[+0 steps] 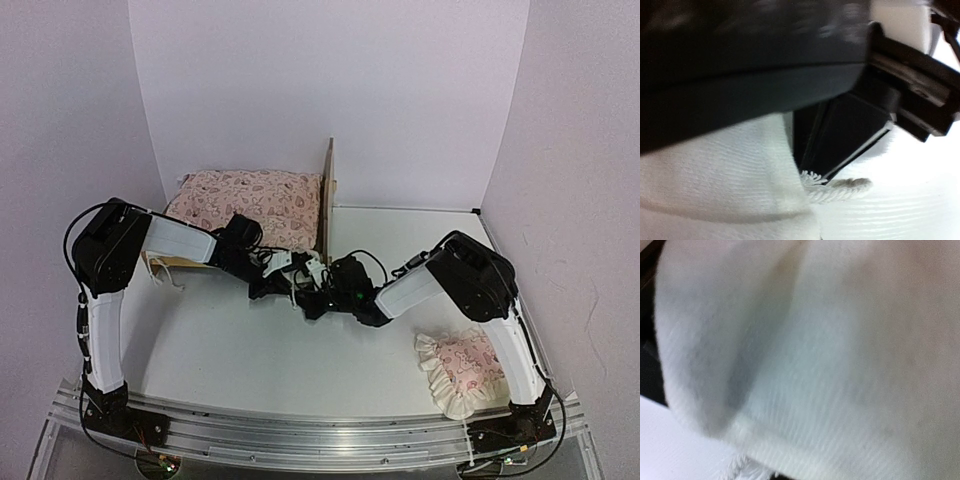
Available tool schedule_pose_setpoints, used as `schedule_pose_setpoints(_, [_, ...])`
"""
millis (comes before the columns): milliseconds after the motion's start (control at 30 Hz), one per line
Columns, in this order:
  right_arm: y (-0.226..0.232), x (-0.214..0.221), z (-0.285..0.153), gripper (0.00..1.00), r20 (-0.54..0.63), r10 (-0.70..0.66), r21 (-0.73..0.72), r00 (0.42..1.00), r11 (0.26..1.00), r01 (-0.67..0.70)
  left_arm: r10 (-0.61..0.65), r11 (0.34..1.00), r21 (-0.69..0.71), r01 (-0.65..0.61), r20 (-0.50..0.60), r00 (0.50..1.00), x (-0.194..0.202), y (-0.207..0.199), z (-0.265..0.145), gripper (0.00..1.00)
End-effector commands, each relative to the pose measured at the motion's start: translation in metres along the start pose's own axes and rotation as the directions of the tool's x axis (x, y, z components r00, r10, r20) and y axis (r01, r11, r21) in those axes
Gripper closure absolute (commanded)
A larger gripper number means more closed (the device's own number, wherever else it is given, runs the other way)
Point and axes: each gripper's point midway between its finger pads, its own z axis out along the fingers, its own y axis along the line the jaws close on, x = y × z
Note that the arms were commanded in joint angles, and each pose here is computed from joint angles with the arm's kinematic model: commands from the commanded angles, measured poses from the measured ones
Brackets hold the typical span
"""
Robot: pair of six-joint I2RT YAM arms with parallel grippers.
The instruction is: Set up the pet bed
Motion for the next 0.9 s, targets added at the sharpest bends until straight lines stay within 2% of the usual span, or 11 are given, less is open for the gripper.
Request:
schedule_pose_setpoints(0, [0.018, -0.026, -0.024, 0.91, 0.020, -0.045, -0.012, 0.999, 0.999, 0.045, -0.036, 0.996, -0.088, 0.033, -0.030, 0.999, 0.003, 0.017, -0.006, 1.00])
schedule_pose_setpoints(67, [0.022, -0.037, -0.034, 0.88, 0.035, -0.049, -0.013, 0.998, 0.999, 0.050, -0.037, 0.996, -0.086, 0.034, -0.027, 0.999, 0.003, 0.015, -0.006, 1.00])
schedule_pose_setpoints(267, [0.027, -0.056, -0.053, 0.85, 0.057, -0.009, 0.007, 0.998, 1.000, 0.008, -0.037, 0.995, -0.097, 0.036, -0.008, 0.999, 0.001, 0.017, -0.006, 1.00])
schedule_pose_setpoints(367, [0.015, -0.055, -0.064, 0.84, 0.072, 0.057, 0.084, 0.996, 0.994, -0.063, -0.040, 0.995, -0.097, 0.039, -0.007, 0.999, 0.001, 0.017, -0.006, 1.00])
schedule_pose_setpoints(433, [-0.002, -0.056, -0.075, 0.80, 0.108, 0.122, 0.184, 0.987, 0.973, -0.140, -0.041, 0.995, -0.095, 0.041, -0.004, 0.999, 0.000, 0.016, -0.007, 1.00])
schedule_pose_setpoints(500, [-0.007, -0.052, -0.081, 0.76, 0.116, 0.155, 0.210, 0.981, 0.962, -0.176, -0.042, 0.995, -0.091, 0.043, 0.002, 0.999, 0.000, 0.014, -0.007, 1.00])
schedule_pose_setpoints(600, [-0.004, -0.041, -0.083, 0.67, 0.070, 0.073, 0.208, 0.995, 0.974, -0.086, -0.041, 0.995, -0.096, 0.041, 0.006, 0.999, -0.001, 0.015, -0.008, 1.00])
schedule_pose_setpoints(667, [0.001, -0.030, -0.088, 0.64, 0.020, -0.070, 0.189, 0.997, 0.980, 0.065, -0.036, 0.994, -0.103, 0.036, 0.008, 0.999, -0.003, 0.017, -0.009, 1.00])
schedule_pose_setpoints(767, [0.005, -0.019, -0.095, 0.63, -0.012, -0.255, 0.136, 0.967, 0.957, 0.255, -0.033, 0.993, -0.109, 0.034, 0.017, 0.999, -0.006, 0.019, -0.010, 1.00])
schedule_pose_setpoints(867, [0.006, -0.014, -0.094, 0.62, -0.012, -0.215, 0.035, 0.976, 0.976, 0.216, -0.046, 0.992, -0.117, 0.050, 0.038, 0.998, -0.011, 0.022, -0.012, 1.00])
